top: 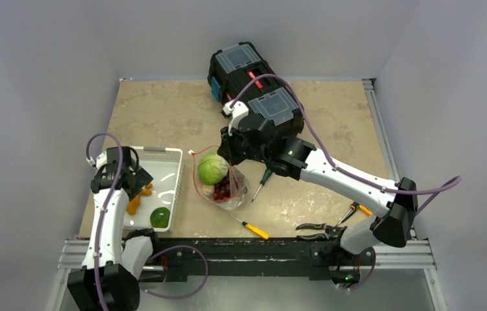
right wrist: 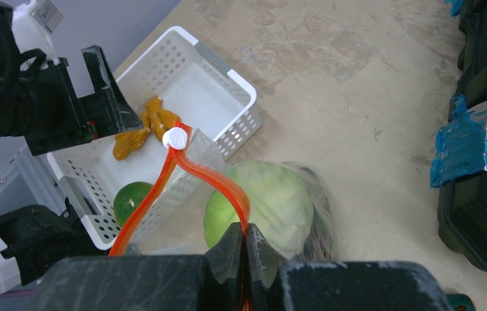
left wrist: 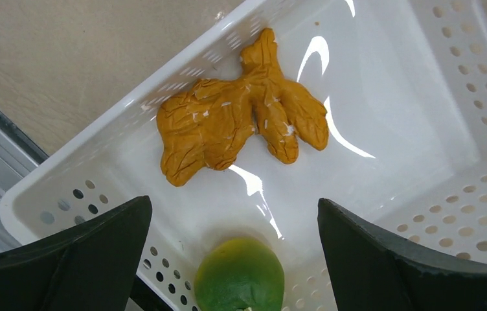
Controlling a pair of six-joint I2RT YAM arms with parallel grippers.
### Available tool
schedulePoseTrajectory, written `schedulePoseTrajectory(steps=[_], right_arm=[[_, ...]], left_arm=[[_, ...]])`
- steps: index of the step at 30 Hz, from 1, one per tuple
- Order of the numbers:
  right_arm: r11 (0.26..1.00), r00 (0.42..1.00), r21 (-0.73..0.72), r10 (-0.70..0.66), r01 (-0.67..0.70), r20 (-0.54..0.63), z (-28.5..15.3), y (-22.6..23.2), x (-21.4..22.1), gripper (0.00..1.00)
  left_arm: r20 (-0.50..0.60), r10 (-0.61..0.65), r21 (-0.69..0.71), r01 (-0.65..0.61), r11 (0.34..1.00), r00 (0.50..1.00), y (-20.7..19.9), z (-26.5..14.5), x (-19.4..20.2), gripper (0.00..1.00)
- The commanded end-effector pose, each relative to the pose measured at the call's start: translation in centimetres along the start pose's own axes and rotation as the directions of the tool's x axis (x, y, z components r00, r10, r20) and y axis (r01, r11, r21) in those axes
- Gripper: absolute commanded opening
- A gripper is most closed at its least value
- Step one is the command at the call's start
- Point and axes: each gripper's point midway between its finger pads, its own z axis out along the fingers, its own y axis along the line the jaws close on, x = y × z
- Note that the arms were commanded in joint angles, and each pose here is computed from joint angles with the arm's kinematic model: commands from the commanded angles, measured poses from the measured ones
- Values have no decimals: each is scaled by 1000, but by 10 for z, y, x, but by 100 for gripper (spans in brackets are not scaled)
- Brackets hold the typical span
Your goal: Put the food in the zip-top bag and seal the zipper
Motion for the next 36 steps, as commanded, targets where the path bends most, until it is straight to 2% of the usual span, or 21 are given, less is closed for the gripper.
schedulePoseTrajectory(steps=[1, 11, 17, 22, 26, 32, 36], right_arm=[[999, 995, -32, -5, 8, 105, -12, 10, -33, 0], [999, 996, -40, -9, 13, 91, -4, 12, -31, 0], [998, 997, -54, -5, 9, 73, 4, 15, -27, 0], [998, 998, -59, -4, 8, 70, 5, 16, -27, 0], [998, 997, -58, -5, 9, 74, 6, 17, -28, 0], [998, 997, -62, -2, 6, 72, 9, 18, -29, 0], [998, 997, -63, 0, 4, 73, 8, 18, -30, 0]], left_arm=[[6, -129, 25, 129, 991, 992, -5, 16, 2, 100], [128, -300, -78, 311, 947, 945, 24, 38, 2, 100], [86, -426, -101, 434, 895, 900, 29, 55, 4, 100], [36, -485, -125, 486, 865, 874, 26, 68, 10, 100], [32, -563, -109, 563, 819, 826, 28, 75, 14, 99], [70, -575, -122, 579, 806, 815, 38, 73, 12, 93], [74, -576, -124, 580, 805, 814, 40, 73, 14, 80]])
